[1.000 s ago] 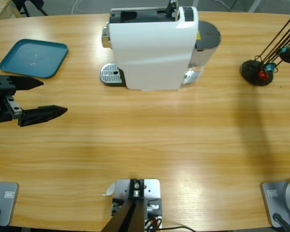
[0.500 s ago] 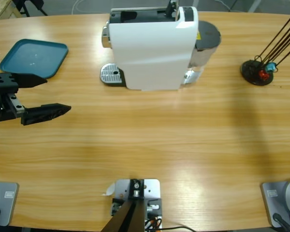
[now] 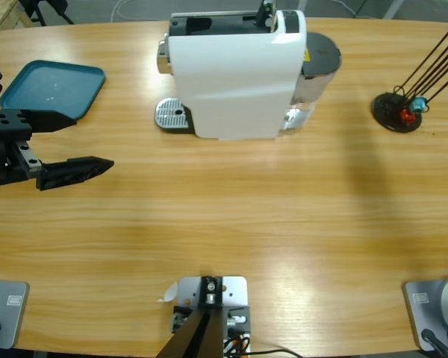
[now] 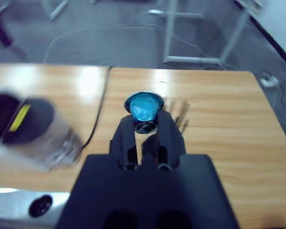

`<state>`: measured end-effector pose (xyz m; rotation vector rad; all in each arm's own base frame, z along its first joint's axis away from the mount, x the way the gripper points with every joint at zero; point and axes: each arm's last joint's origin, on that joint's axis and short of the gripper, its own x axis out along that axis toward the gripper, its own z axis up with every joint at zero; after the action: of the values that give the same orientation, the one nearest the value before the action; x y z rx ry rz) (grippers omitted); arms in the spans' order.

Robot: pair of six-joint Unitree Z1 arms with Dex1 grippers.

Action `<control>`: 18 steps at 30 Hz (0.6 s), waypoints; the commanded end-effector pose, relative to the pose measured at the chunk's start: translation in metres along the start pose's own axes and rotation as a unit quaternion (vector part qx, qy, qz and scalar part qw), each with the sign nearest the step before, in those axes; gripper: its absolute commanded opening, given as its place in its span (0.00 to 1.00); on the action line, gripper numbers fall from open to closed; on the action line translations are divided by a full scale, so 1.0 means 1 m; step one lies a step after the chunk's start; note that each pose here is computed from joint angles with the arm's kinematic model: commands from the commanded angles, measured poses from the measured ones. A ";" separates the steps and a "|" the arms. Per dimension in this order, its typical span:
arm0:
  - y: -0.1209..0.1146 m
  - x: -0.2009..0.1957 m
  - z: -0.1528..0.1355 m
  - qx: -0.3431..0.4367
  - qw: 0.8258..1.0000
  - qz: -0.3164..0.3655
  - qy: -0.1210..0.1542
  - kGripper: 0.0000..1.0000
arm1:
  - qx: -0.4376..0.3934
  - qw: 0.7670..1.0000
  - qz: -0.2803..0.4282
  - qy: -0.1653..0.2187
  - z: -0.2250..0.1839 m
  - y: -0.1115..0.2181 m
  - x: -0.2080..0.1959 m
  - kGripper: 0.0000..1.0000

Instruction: Pour coffee

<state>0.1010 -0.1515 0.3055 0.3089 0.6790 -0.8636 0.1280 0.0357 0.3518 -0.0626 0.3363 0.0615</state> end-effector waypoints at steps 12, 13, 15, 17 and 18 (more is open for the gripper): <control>0.003 -0.057 -0.024 0.076 0.995 -0.024 0.063 1.00 | -0.243 0.876 0.414 0.032 0.025 0.166 0.022 0.00; 0.003 -0.058 -0.025 0.076 0.995 -0.024 0.063 1.00 | -0.253 0.871 0.420 0.033 0.026 0.178 0.025 0.00; 0.003 -0.058 -0.025 0.075 0.995 -0.025 0.064 1.00 | -0.277 0.862 0.423 0.034 0.028 0.202 0.032 0.00; 0.002 -0.057 -0.023 0.072 0.995 -0.026 0.061 1.00 | -0.300 0.860 0.412 0.028 0.033 0.223 0.047 0.00; 0.002 -0.057 -0.023 0.071 0.995 -0.026 0.060 1.00 | -0.314 0.859 0.404 0.022 0.036 0.232 0.054 0.00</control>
<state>0.0712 -0.1085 0.3248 0.4750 0.7479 -0.9298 0.1396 0.2011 0.3761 -0.4064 0.3399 1.0091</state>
